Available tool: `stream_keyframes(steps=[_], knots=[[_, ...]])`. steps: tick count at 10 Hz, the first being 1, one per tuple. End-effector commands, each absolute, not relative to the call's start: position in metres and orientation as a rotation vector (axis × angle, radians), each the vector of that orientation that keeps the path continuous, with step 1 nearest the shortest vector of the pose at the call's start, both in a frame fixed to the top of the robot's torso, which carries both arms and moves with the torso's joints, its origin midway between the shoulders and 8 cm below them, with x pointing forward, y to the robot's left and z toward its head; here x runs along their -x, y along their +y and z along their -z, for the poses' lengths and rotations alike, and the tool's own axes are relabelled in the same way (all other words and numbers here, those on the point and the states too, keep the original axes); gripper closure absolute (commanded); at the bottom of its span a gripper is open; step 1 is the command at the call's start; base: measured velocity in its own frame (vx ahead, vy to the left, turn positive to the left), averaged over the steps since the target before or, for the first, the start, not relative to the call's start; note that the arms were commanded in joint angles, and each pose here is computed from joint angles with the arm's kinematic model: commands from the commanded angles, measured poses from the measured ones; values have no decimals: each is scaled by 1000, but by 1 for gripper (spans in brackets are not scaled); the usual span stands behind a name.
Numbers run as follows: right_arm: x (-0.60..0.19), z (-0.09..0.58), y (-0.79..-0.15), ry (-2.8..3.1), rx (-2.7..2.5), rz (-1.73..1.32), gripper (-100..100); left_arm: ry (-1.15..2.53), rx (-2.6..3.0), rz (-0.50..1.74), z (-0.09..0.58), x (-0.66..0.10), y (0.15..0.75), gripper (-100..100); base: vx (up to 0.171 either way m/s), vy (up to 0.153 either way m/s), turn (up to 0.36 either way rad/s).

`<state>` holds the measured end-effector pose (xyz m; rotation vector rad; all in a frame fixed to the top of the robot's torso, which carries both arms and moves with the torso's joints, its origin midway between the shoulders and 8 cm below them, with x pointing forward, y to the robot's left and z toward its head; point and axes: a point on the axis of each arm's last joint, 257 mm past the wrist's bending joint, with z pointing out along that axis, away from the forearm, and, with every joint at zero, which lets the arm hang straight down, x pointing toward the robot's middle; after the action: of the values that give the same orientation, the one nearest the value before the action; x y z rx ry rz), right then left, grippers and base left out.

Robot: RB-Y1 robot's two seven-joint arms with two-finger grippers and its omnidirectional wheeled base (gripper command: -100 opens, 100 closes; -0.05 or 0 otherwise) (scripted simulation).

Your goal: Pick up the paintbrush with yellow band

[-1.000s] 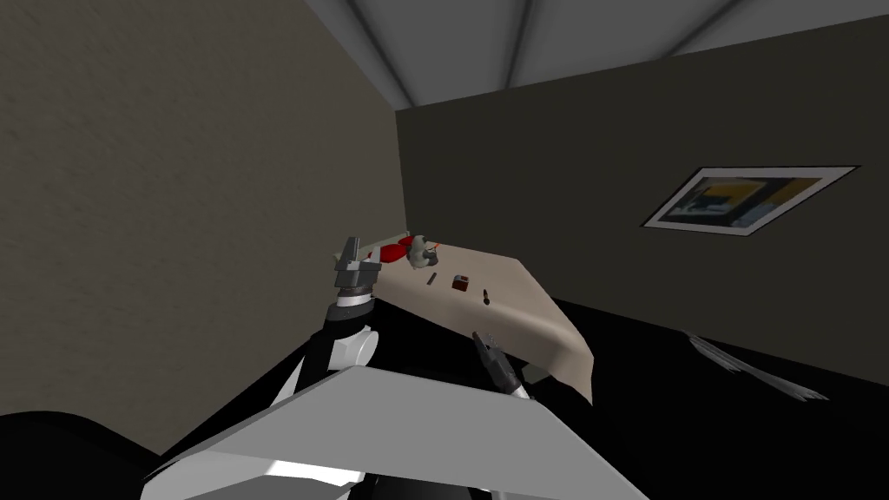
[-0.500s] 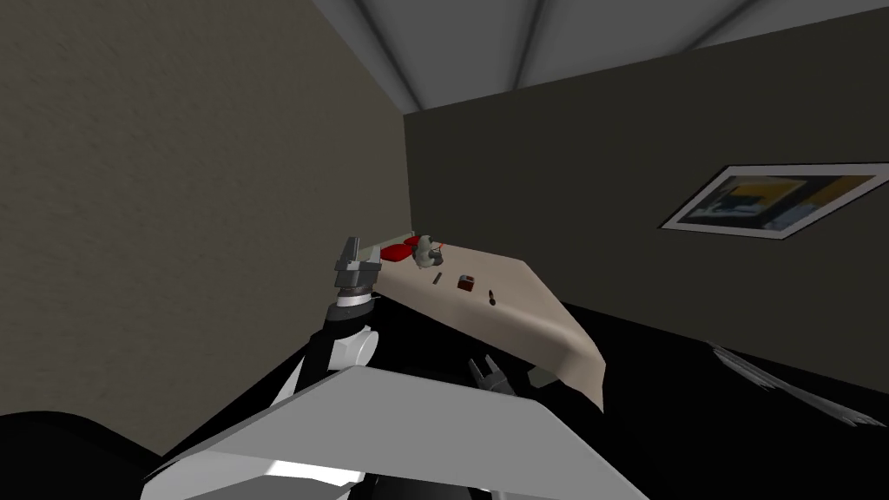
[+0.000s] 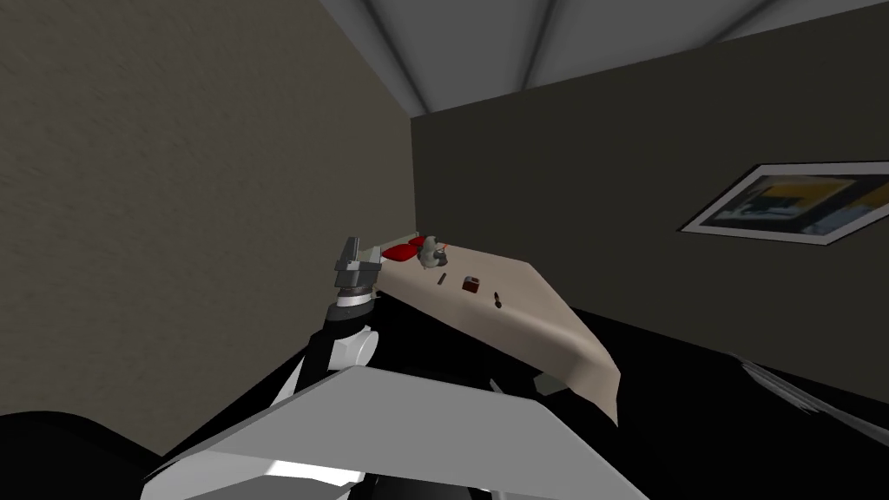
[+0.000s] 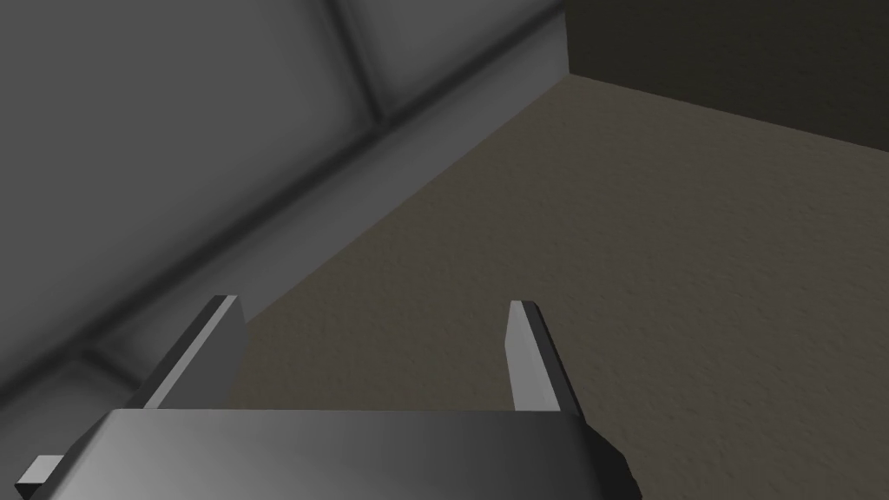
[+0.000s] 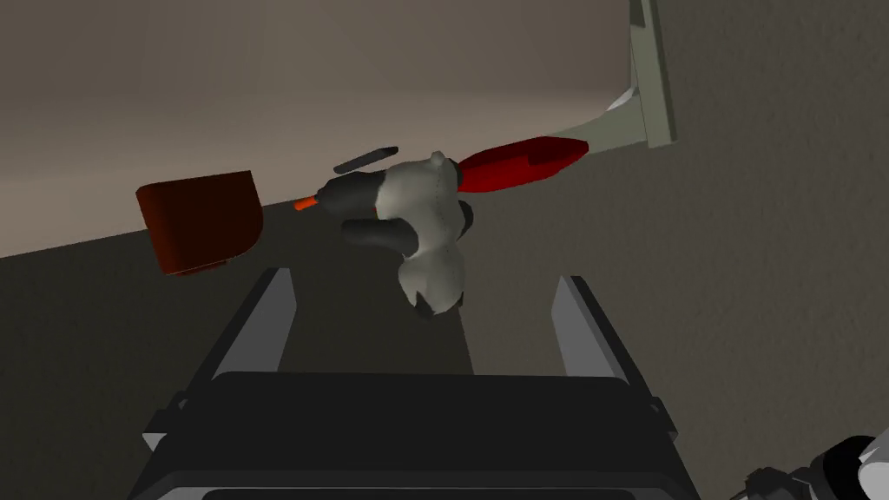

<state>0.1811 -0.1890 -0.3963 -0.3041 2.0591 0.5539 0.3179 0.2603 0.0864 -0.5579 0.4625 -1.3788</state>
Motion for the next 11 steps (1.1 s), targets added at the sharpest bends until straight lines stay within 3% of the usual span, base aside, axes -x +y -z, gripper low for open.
stream_keyframes(steps=[1, 11], knots=[[-156, 417, -196, 2117, 430, -498, -100, 463, 558, 1379, -86, -318, 260, 0, 33, 52, 88], [-61, 485, -259, 2172, 1188, -242, -100, 463, 558, 1379, -86, -318, 260, 0, 63, 20, 71]])
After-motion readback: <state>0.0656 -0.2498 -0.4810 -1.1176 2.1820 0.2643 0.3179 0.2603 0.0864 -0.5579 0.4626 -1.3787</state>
